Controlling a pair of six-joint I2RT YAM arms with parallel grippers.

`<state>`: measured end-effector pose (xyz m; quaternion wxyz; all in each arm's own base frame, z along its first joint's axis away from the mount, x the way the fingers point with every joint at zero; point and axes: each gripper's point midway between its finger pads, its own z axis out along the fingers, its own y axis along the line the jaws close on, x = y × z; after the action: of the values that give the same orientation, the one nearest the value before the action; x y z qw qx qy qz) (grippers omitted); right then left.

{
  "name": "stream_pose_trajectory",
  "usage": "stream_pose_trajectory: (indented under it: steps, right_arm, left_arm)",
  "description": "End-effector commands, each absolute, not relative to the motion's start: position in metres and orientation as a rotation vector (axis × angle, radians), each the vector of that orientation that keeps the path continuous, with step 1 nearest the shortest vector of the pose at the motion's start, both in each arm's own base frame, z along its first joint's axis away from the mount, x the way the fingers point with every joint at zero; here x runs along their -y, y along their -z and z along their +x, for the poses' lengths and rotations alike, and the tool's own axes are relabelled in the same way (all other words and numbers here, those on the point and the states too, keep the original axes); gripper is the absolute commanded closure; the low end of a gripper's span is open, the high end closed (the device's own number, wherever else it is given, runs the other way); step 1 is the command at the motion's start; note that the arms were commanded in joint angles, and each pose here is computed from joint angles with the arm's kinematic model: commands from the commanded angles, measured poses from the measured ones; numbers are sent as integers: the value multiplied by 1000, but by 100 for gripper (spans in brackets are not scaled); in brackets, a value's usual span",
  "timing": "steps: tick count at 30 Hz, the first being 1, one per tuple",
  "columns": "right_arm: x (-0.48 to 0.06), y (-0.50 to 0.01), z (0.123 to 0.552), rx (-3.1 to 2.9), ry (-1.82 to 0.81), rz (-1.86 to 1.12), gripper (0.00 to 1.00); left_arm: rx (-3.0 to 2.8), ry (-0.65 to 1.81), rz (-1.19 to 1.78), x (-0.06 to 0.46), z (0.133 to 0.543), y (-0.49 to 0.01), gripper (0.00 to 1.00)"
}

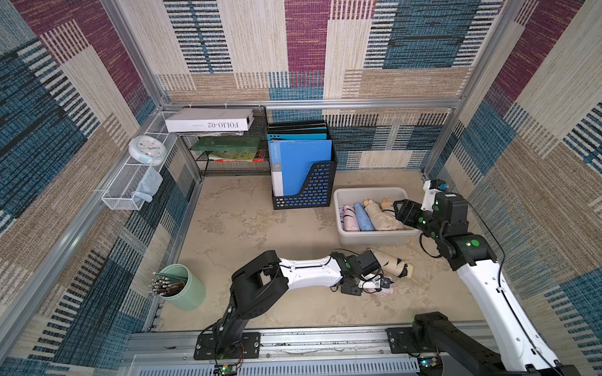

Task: Put the umbrella into the storage box
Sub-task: Pick up the umbrella from the center of the board.

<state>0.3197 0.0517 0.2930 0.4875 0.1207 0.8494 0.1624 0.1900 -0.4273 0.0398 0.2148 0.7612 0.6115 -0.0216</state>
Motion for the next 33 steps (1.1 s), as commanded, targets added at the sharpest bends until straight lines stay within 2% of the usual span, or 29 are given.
stream_pose_trajectory:
  steps: [1,4,12,21,28,33]
  right_arm:
    - [-53,-293,317,-2067,-400,287,25]
    - [-54,-294,315,-2067,-408,281,26]
    - [-64,-298,311,-2065,-473,237,25]
    - [-98,-301,312,-2080,-671,123,25]
    - [-153,-300,304,-2099,-873,-49,23]
    - [-211,-298,277,-2069,-1142,-286,19]
  left_arm:
    - [-1758,117,2077,419,179,-47,93]
    - [-1788,175,2002,415,174,-59,100]
    - [-1910,453,1587,405,173,-114,100]
    - [-1937,843,857,376,217,-200,100]
    - [-1871,1091,409,334,254,-234,100]
    - [-1809,1216,325,323,263,-245,100]
